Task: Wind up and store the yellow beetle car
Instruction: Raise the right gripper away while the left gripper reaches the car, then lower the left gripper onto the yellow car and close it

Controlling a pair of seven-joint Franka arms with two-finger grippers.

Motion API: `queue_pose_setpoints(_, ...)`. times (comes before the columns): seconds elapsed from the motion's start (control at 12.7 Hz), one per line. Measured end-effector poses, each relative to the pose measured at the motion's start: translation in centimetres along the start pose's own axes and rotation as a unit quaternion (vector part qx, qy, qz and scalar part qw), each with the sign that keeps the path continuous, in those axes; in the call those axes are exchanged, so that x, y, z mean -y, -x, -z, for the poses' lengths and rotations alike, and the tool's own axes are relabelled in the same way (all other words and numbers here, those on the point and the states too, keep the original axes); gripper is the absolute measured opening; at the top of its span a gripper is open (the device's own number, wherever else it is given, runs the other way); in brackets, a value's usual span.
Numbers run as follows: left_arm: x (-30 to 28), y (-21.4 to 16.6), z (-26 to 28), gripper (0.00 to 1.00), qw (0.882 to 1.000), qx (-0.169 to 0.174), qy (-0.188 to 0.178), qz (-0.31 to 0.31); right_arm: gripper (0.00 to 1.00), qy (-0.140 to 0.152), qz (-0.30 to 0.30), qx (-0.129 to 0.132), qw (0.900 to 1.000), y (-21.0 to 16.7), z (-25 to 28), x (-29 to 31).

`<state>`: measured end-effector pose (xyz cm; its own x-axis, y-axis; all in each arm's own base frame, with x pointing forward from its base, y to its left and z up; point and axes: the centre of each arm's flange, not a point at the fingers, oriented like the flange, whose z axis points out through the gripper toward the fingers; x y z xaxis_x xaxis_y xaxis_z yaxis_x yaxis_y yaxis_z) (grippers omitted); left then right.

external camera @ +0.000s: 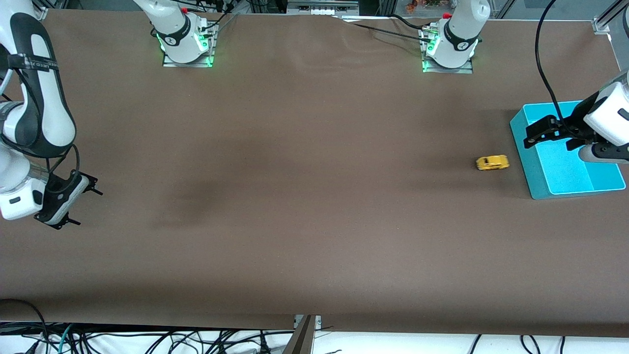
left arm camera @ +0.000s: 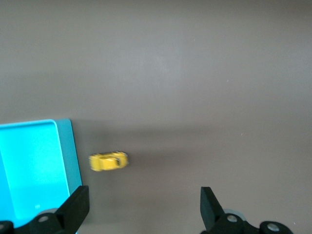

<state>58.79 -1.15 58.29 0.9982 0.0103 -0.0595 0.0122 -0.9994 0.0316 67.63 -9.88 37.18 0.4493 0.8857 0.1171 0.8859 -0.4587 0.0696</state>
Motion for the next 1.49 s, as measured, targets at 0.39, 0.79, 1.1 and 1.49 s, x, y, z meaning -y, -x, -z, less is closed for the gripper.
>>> queue_pose_setpoints(0.39,3.0,0.2,-1.3,1.00,0.995,0.036,-0.001,0.088,1.00,-0.026,-0.193,0.008,0.981,-2.7,6.0,-0.3)
queue_pose_setpoints(0.79,10.5,-0.9,-7.8,1.00,0.967,0.092,-0.008,0.235,1.00,-0.030,-0.378,0.020,0.925,-6.9,10.9,2.2)
queue_pose_setpoints(1.1,11.5,-1.0,-12.4,1.00,0.938,0.100,-0.025,0.332,1.00,-0.043,-0.454,0.044,0.889,-7.8,12.5,4.0)
queue_pose_setpoints(1.49,11.4,1.5,-24.3,1.00,0.887,0.086,-0.044,0.451,1.00,-0.048,-0.441,0.052,0.895,-9.6,14.7,6.0)
